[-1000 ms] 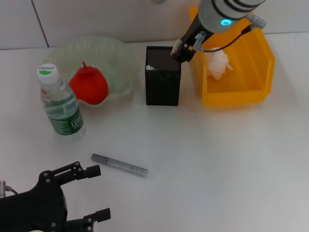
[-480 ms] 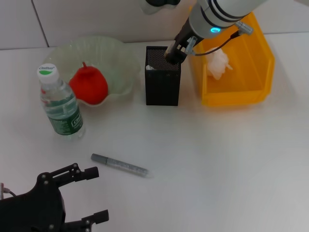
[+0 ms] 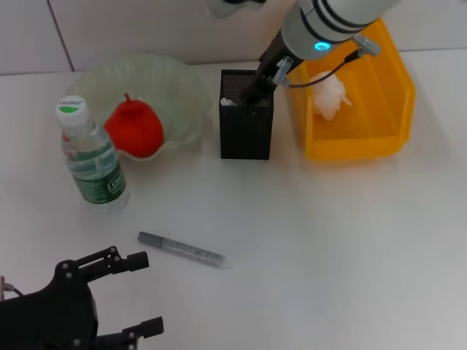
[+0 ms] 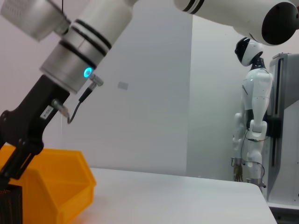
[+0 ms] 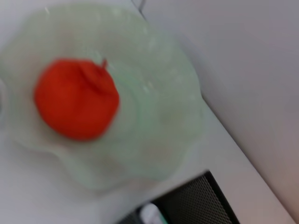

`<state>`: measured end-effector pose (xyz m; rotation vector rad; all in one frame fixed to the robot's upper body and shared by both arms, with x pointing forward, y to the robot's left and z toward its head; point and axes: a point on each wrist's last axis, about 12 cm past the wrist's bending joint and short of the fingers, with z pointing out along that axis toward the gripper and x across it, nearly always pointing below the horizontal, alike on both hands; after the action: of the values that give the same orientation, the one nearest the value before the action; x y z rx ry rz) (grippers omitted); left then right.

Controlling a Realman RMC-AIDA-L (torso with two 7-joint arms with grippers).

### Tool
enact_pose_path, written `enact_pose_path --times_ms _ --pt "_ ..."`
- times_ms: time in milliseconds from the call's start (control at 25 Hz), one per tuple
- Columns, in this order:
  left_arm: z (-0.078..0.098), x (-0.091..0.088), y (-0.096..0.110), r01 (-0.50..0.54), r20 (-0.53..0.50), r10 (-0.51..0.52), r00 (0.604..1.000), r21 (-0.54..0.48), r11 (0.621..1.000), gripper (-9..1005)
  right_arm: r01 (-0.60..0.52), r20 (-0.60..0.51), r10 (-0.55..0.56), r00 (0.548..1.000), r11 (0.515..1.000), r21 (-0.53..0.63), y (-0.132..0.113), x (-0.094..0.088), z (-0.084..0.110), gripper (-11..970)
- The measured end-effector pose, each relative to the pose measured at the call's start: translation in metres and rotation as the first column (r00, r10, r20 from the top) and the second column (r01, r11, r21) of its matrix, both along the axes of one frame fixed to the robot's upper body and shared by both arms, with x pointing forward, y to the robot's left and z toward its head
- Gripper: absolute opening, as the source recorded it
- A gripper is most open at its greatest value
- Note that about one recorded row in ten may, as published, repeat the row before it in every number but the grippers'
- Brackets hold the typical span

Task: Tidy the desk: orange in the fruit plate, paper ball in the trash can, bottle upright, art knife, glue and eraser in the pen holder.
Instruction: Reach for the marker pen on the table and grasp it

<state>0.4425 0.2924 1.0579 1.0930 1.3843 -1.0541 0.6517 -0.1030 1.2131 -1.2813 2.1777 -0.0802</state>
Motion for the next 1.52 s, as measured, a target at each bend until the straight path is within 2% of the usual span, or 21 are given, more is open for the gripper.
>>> enact_pose_path --times_ms 40,80,200,240,320,400,440,480,520,560,640,800,1000,1120,1400,1520 --pt "0.000 0.000 0.000 0.000 0.000 0.000 1.000 0.000 1.000 796 -0.021 -0.030 0.022 0.999 0.999 0.041 0.003 -0.012 0.015 685" --pt "0.000 0.000 0.000 0.000 0.000 0.000 1.000 0.000 1.000 796 -0.021 -0.030 0.022 0.999 0.999 0.041 0.003 -0.012 0.015 685" --pt "-0.001 -0.002 0.003 -0.015 0.003 0.015 1.000 0.005 1.000 796 -0.049 -0.075 0.056 0.996 0.995 0.087 0.006 -0.034 0.039 685" --pt "-0.001 -0.003 0.004 -0.020 0.007 0.020 1.000 0.007 1.000 796 -0.061 -0.125 0.074 0.989 0.993 0.100 0.008 -0.046 0.047 685" --pt "-0.003 -0.008 0.011 -0.038 0.025 0.037 0.999 0.020 0.999 796 -0.063 -0.155 0.079 0.985 0.992 0.108 0.010 -0.049 0.047 684" --pt "-0.004 -0.010 0.013 -0.042 0.027 0.042 0.999 0.022 0.999 796 -0.064 -0.250 0.096 0.963 0.989 0.135 0.016 -0.053 0.039 684" --pt "-0.004 -0.015 0.020 -0.070 0.022 0.070 0.997 0.021 0.997 796 -0.057 -0.350 0.111 0.930 0.985 0.161 0.023 -0.053 0.025 684" --pt "-0.005 -0.017 0.022 -0.077 0.020 0.077 0.997 0.021 0.997 796 -0.057 -0.350 0.111 0.930 0.985 0.161 0.023 -0.053 0.025 684" --pt "-0.005 -0.018 0.023 -0.084 0.019 0.083 0.996 0.019 0.996 797 -0.043 -0.415 0.110 0.903 0.985 0.166 0.030 -0.050 0.012 684" --pt "-0.005 -0.019 0.024 -0.089 0.017 0.089 0.996 0.018 0.996 797 -0.043 -0.415 0.110 0.903 0.985 0.166 0.030 -0.050 0.012 684" --pt "-0.006 -0.021 0.024 -0.092 0.013 0.092 0.996 0.017 0.996 797 -0.047 -0.436 0.107 0.894 0.988 0.145 0.039 -0.046 -0.002 684" --pt "-0.007 -0.022 0.024 -0.094 0.012 0.093 0.996 0.015 0.996 797 -0.072 -0.430 0.124 0.894 0.988 0.135 0.049 -0.047 -0.011 681" --pt "-0.005 -0.020 0.022 -0.077 0.010 0.077 0.997 0.005 0.997 797 -0.116 -0.439 0.171 0.882 0.982 0.150 0.065 -0.056 -0.028 668" --pt "-0.004 -0.019 0.019 -0.072 0.017 0.072 0.997 0.002 0.997 797 -0.151 -0.426 0.188 0.885 0.981 0.119 0.072 -0.065 -0.049 658" --pt "-0.005 -0.018 0.019 -0.070 0.017 0.070 0.997 0.006 0.998 797 -0.158 -0.443 0.191 0.876 0.981 0.111 0.072 -0.069 -0.056 636" --pt "-0.005 -0.018 0.019 -0.072 0.017 0.072 0.997 0.006 0.997 797 -0.155 -0.455 0.187 0.871 0.982 0.109 0.072 -0.071 -0.065 627"
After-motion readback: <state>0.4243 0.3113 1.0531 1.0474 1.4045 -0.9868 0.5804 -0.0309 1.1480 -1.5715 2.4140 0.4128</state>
